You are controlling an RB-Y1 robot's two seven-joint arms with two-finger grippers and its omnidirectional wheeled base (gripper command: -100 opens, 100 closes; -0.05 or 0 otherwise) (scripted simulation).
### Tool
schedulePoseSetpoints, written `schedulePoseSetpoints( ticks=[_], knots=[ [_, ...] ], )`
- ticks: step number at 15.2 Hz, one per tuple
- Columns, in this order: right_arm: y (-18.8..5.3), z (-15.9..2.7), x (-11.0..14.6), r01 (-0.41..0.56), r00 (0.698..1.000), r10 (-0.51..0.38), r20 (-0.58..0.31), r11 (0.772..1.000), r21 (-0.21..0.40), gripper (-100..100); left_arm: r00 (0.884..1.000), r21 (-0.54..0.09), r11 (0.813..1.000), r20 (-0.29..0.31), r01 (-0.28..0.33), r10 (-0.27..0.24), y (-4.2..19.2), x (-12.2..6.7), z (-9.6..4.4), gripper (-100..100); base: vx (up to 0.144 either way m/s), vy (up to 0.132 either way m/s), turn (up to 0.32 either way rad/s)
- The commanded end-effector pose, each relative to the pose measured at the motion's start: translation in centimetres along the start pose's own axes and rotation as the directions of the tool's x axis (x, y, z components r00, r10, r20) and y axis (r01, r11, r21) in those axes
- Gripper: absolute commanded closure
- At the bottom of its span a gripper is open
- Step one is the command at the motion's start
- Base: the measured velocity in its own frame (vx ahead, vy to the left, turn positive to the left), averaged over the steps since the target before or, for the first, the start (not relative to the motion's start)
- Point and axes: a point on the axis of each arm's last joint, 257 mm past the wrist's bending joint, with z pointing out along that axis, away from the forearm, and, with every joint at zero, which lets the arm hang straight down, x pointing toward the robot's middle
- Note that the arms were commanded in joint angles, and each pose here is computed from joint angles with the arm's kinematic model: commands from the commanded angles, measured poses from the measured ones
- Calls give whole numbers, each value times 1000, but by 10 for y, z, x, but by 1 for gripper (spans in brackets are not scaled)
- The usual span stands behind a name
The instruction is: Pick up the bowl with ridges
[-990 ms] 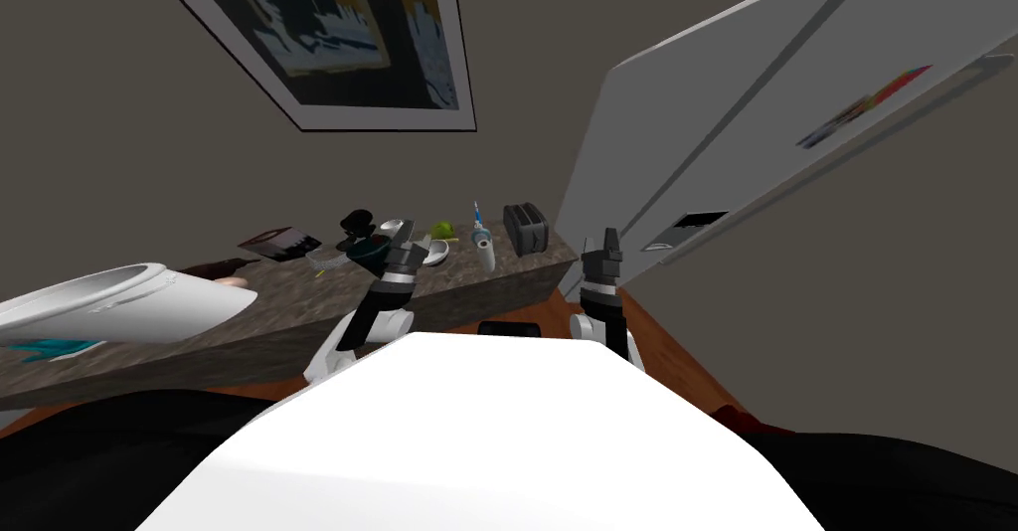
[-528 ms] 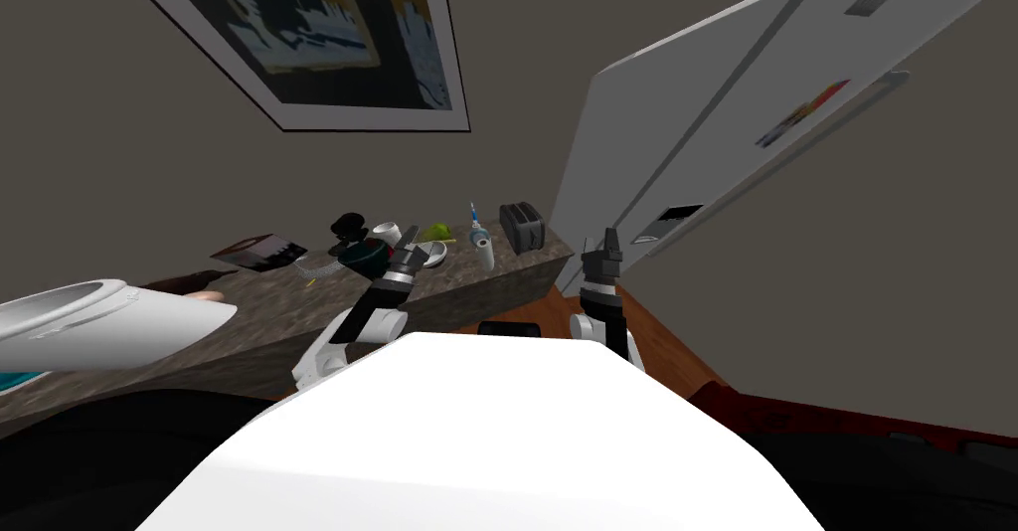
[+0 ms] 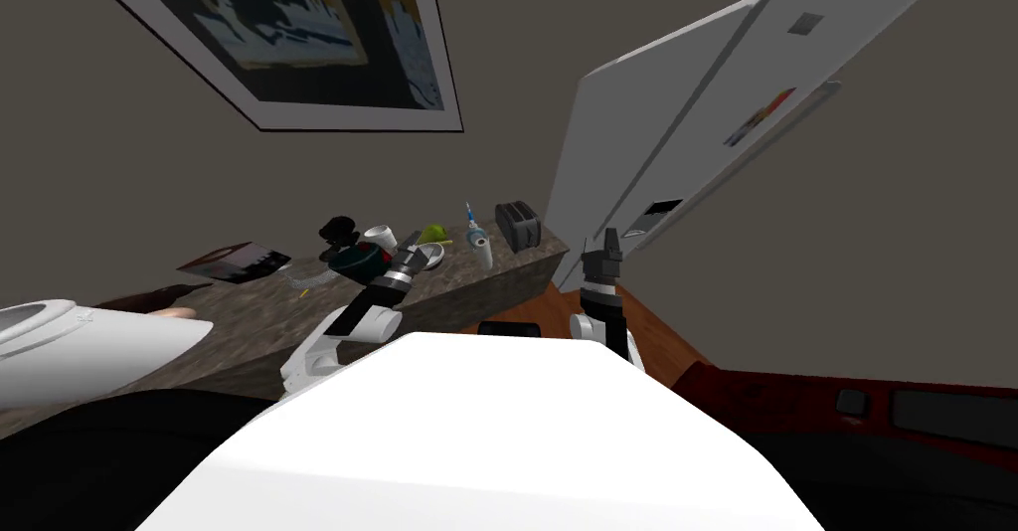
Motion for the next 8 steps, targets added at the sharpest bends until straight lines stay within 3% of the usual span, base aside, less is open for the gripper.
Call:
schedulePoseSetpoints(
  ticks=[1,8],
  knots=[
    [0,0,0,0,1000,0,0,1000,0,0,1000,-64,998,-1,17,-17,16,-8,0,-100,-32,49,-164],
    [0,0,0,0,1000,0,0,1000,0,0,999,-222,974,16,47,-44,53,-23,-5,-100,-33,48,-152]
  ],
)
